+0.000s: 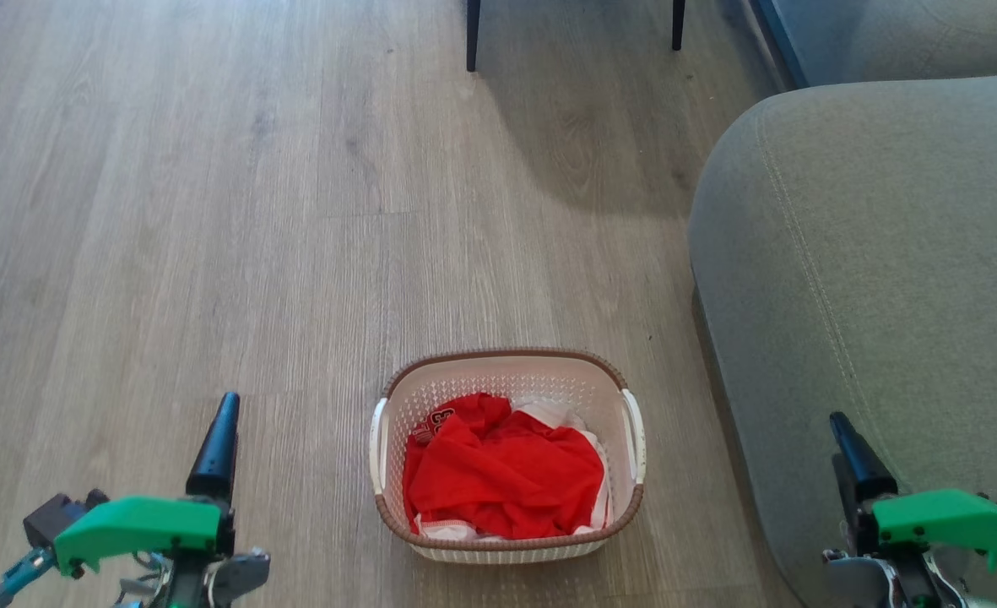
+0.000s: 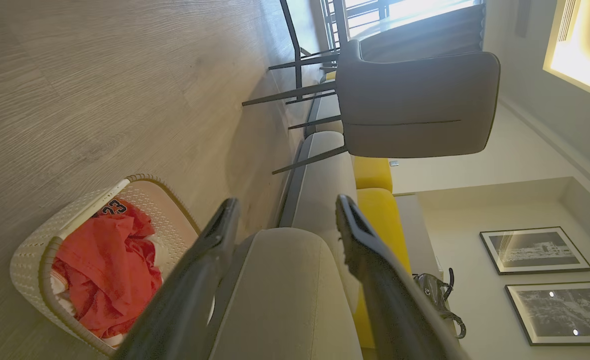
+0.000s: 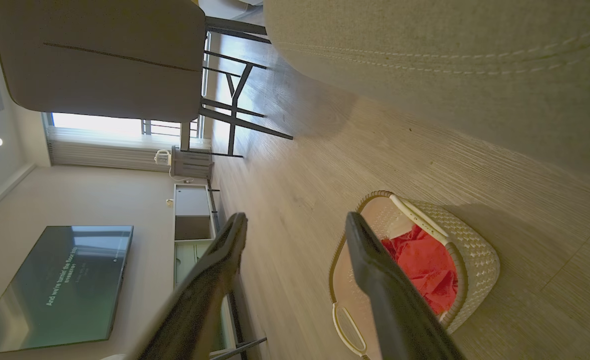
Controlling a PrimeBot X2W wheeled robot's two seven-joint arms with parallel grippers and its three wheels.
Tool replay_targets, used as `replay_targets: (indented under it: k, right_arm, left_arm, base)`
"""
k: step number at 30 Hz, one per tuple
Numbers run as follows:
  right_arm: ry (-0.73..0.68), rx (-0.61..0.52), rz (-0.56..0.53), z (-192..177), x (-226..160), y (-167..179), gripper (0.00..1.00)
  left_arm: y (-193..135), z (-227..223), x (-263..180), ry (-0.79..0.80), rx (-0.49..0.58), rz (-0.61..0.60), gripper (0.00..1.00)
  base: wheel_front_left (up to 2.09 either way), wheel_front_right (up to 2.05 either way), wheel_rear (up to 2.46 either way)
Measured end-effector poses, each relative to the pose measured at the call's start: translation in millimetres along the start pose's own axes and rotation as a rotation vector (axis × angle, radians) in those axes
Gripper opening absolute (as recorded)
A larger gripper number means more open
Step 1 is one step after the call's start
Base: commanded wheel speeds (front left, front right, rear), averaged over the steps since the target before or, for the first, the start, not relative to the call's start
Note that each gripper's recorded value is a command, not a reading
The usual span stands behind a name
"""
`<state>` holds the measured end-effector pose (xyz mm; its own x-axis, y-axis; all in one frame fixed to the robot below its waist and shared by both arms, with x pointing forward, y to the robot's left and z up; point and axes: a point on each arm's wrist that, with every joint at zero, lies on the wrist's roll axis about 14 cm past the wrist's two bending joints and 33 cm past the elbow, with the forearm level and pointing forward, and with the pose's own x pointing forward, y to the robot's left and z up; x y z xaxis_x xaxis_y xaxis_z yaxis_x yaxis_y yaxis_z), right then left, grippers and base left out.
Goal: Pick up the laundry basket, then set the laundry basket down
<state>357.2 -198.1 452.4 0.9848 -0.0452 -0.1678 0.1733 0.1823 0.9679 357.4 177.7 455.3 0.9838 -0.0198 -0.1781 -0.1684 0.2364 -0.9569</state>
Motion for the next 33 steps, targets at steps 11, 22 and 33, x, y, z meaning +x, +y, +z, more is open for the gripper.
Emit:
replay_targets:
  k: [11, 22, 33]
  right_arm:
    - [0.005, -0.148, 0.041, -4.4, 1.5, 13.3, 1.0]
    - [-0.001, -0.335, 0.085, -7.6, 1.9, 25.9, 1.0]
    - [0.014, -0.516, 0.117, -17.6, 2.0, 32.3, 1.0]
  left_arm:
    - [-10.3, -3.6, 0.6, -0.004, 0.16, -0.019, 1.0]
    - [-20.9, -5.1, 1.1, -0.017, 0.369, -0.049, 1.0]
    - [-28.2, -9.9, 0.7, -0.027, 0.561, -0.07, 1.0]
  base:
    - [0.0, 0.0, 0.0]
    - [0.0, 0.0, 0.0]
    - [0.0, 0.0, 0.0]
